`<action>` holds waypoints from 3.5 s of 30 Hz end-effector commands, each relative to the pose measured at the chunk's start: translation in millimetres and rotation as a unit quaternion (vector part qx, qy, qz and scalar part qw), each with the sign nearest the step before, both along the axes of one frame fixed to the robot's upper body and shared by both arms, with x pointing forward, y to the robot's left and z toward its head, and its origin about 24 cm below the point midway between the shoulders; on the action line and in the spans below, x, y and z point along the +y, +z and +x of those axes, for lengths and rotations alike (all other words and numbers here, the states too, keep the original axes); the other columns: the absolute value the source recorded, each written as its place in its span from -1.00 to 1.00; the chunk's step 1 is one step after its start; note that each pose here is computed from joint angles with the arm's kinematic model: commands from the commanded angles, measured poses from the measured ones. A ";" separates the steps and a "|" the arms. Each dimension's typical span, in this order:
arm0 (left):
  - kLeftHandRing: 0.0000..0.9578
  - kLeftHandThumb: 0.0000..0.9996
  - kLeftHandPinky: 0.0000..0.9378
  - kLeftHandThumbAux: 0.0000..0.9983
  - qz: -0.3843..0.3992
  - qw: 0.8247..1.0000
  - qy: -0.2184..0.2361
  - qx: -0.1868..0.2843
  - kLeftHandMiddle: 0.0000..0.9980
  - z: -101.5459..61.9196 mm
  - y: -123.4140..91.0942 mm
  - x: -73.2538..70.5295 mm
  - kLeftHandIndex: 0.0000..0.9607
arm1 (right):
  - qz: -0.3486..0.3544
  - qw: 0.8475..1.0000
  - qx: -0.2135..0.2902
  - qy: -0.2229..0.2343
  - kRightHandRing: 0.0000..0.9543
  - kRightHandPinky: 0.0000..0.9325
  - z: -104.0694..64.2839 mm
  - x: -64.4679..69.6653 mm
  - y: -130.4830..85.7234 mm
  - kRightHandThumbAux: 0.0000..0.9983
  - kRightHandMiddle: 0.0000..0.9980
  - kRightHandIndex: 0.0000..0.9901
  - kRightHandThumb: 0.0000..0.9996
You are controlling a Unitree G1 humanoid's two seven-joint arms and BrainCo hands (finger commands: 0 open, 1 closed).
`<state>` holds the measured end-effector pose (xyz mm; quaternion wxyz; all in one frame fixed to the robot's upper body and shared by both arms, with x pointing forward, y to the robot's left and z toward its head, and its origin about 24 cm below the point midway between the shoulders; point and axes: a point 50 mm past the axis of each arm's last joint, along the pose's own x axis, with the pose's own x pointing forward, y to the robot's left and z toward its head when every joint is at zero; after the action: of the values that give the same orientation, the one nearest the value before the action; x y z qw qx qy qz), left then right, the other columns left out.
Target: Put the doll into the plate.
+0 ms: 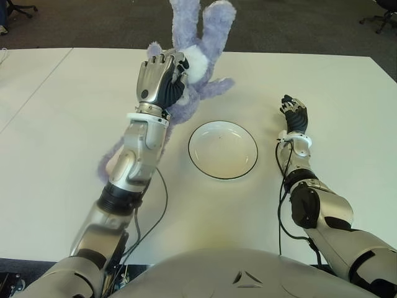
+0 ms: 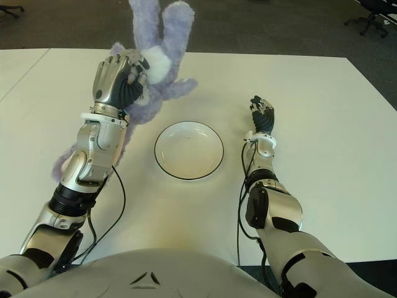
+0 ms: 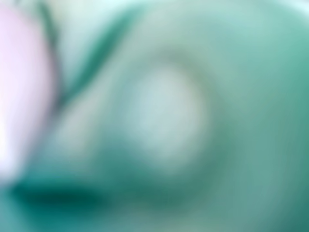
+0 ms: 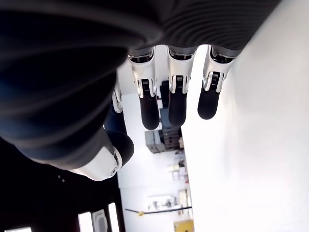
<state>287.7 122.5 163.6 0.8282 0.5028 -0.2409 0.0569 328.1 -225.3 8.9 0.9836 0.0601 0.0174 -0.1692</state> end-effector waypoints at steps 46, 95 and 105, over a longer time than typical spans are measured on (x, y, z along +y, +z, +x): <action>0.71 0.50 0.75 0.38 0.014 0.980 -0.152 0.127 0.63 -26.1 -24.2 -45.2 -0.08 | 0.040 0.968 0.249 -0.009 -0.64 -0.56 -81.5 26.8 -102.0 0.47 -0.58 -0.17 0.39; 0.72 0.50 0.72 0.38 -0.064 0.961 -0.152 0.222 0.64 -23.5 -87.6 -53.1 -0.08 | 0.043 0.970 0.238 -0.006 -0.55 -0.53 -85.0 35.2 -103.9 0.47 -0.48 -0.16 0.38; 0.76 0.49 0.79 0.38 -0.069 0.961 -0.135 0.230 0.72 -20.7 -98.3 -50.7 -0.08 | 0.044 0.971 0.236 -0.007 -0.58 -0.54 -85.4 34.9 -103.9 0.47 -0.52 -0.16 0.39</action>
<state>264.7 66.0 86.4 0.8892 0.4019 -0.1548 -0.1541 329.3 -218.1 8.9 0.9824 0.0273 0.0219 -0.1834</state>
